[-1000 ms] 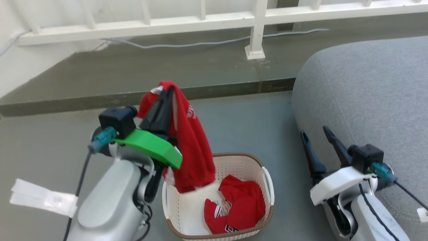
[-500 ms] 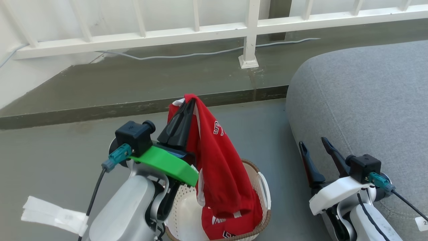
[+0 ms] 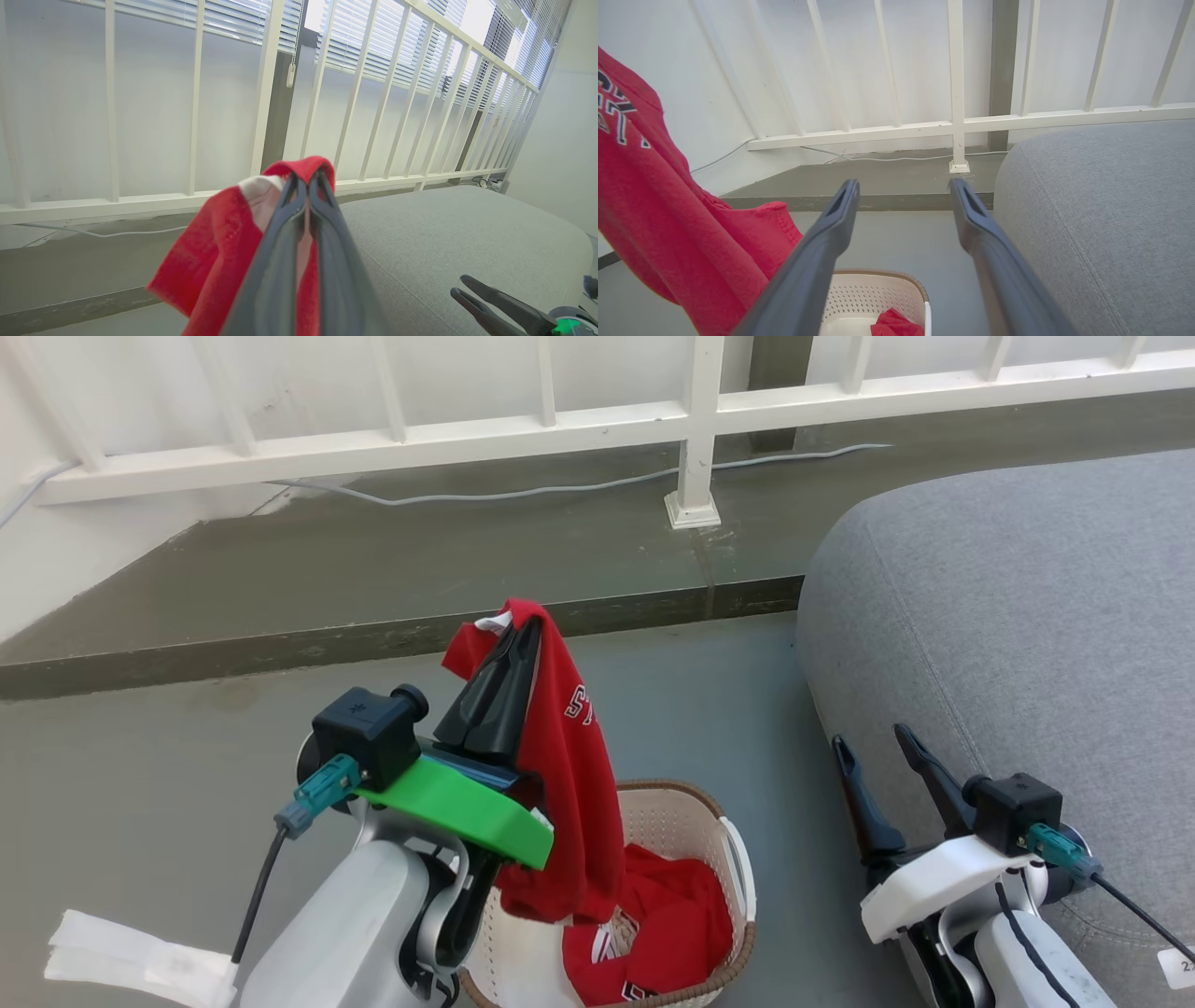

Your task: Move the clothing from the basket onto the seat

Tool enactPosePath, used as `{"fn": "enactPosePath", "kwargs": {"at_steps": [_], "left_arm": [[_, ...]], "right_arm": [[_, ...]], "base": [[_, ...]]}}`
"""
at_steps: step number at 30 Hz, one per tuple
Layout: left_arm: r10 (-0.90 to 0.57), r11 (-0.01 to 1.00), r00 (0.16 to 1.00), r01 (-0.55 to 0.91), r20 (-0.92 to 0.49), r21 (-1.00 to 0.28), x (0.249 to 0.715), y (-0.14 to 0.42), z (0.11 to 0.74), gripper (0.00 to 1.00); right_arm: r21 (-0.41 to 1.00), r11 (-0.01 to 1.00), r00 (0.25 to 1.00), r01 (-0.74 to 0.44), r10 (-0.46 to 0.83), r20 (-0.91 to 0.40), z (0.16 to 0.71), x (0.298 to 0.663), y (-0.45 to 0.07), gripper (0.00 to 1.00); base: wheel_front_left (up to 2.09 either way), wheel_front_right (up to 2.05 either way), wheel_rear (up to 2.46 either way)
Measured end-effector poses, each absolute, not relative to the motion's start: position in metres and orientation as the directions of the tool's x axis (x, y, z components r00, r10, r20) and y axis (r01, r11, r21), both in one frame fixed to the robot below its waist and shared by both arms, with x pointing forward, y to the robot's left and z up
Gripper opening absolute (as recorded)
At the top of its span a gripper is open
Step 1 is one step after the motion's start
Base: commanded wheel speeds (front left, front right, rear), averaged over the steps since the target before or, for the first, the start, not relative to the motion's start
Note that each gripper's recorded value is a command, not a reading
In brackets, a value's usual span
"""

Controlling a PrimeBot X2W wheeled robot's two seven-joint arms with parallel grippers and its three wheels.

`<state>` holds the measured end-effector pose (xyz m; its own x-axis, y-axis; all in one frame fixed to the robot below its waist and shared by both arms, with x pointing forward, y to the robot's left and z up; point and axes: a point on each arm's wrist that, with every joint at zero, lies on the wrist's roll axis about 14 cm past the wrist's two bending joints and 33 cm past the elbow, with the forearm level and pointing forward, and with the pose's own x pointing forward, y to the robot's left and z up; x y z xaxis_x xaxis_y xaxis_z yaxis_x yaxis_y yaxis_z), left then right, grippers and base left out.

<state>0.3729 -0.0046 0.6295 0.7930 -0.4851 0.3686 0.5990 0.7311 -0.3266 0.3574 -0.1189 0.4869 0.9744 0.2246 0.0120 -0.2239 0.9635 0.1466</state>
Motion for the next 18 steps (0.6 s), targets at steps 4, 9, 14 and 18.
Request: {"fn": "enactPosePath", "kwargs": {"at_steps": [4,9,14,18], "left_arm": [[-0.485,0.732,0.795,0.597,0.364,-0.329,0.371,-0.004,0.629,0.0],[-0.493,0.728,0.79,0.604,0.365,-0.323,0.369,-0.005,0.631,0.0],[-0.496,0.729,0.791,0.603,0.358,-0.323,0.367,-0.005,0.63,0.0],[-0.504,0.725,0.786,0.61,0.358,-0.32,0.364,-0.006,0.631,0.0]], "right_arm": [[0.147,0.962,0.973,-0.228,0.228,0.022,0.49,0.358,-0.118,1.0],[0.148,0.956,0.967,-0.254,0.249,0.053,0.5,0.359,-0.11,1.0],[0.153,0.933,0.942,-0.327,0.308,0.135,0.526,0.361,-0.087,1.0],[0.143,0.898,0.898,-0.417,0.384,0.215,0.554,0.36,-0.061,1.0]], "base": [[0.0,0.0,0.0],[0.0,0.0,0.0],[0.0,0.0,0.0],[0.0,0.0,0.0]]}}
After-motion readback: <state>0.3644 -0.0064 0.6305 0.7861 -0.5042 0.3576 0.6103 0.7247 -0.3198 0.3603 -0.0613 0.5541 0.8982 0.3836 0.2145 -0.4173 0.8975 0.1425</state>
